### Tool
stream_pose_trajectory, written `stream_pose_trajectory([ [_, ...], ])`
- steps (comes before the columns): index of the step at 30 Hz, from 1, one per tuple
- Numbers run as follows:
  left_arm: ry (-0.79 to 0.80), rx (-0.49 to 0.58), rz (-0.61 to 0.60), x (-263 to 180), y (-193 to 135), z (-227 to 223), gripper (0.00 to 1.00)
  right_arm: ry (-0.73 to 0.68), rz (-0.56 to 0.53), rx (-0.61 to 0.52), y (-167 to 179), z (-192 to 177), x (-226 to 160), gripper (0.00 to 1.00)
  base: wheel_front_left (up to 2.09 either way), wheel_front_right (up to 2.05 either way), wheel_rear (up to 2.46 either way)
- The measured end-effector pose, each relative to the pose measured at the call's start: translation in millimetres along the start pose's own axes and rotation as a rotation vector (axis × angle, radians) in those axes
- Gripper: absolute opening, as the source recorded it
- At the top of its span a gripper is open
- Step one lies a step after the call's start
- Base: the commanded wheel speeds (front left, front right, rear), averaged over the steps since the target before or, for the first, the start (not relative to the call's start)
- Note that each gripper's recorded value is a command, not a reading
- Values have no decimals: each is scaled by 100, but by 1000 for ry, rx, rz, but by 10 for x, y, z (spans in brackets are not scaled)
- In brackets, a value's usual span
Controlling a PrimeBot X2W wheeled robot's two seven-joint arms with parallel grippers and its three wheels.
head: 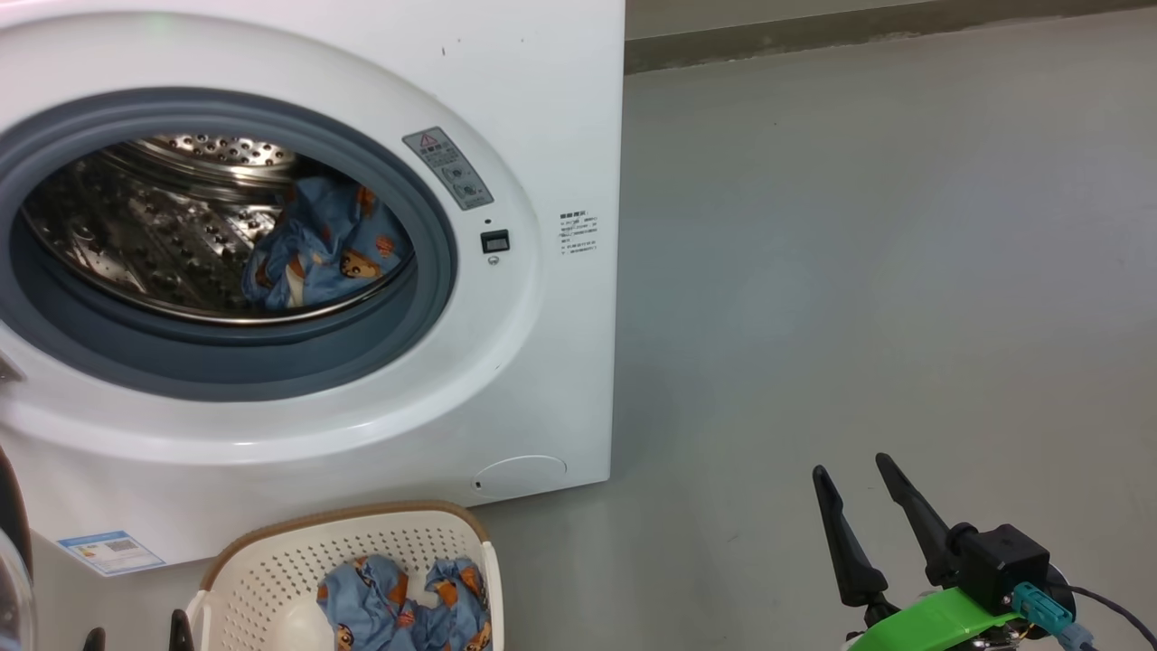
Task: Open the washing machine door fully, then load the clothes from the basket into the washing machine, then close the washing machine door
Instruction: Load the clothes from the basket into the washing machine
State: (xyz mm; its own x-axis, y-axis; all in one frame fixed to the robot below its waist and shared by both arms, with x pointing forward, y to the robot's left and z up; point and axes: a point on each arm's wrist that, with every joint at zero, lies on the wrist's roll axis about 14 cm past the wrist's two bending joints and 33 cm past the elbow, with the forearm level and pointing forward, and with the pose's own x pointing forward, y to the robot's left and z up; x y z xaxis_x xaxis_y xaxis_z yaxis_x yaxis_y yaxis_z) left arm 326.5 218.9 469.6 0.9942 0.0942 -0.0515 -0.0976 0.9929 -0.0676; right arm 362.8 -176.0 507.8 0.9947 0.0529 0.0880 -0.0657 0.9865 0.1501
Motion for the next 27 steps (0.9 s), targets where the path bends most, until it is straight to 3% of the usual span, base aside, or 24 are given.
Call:
stream_pose_trajectory([
  [27, 38, -15, 22, -59, 66, -131, 100, 9, 16, 2, 48, -34, 44, 100, 0, 0, 0],
])
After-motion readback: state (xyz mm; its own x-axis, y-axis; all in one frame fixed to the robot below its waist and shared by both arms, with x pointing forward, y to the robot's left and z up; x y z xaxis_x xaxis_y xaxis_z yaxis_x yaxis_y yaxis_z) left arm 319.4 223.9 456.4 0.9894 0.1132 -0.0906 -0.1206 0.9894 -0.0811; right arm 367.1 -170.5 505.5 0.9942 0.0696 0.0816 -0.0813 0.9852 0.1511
